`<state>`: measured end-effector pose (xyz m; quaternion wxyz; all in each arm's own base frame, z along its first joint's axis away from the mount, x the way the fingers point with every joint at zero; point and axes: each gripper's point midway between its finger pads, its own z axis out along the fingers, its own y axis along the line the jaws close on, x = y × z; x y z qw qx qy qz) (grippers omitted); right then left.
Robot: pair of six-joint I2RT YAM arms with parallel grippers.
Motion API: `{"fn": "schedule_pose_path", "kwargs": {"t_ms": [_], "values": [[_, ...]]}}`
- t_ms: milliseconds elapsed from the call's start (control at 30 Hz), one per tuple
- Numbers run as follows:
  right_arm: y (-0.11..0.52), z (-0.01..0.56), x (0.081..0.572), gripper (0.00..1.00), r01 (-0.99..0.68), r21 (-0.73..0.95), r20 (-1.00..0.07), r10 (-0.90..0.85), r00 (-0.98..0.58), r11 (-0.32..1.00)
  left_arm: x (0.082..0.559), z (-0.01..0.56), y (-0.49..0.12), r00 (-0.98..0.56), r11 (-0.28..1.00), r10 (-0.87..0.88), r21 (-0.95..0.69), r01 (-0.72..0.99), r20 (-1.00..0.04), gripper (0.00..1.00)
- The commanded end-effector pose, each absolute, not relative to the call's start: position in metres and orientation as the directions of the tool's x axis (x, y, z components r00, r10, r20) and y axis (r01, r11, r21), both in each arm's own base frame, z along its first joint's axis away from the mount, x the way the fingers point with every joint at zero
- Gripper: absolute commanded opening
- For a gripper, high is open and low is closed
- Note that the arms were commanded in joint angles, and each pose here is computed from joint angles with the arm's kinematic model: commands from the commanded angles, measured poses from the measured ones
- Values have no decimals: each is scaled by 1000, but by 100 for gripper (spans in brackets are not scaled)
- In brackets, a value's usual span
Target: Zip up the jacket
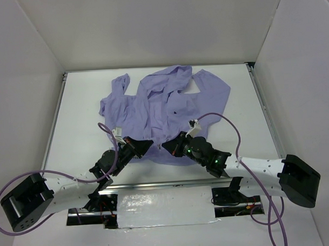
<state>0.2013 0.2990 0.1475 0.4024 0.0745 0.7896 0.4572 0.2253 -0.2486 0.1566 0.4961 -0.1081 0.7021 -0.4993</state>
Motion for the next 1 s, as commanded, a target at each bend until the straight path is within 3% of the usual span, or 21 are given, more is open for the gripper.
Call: {"fn": "schedule_pose_path", "kwargs": {"t_ms": [0, 967], "values": [[305, 165, 208, 0, -258, 791, -569, 512, -644, 555, 230, 186, -249, -425, 453, -677, -795, 403, -601, 0], [308, 170, 210, 0, -261, 788, -573, 509, -642, 557, 234, 179, -252, -430, 481, -664, -790, 380, -612, 0]]}}
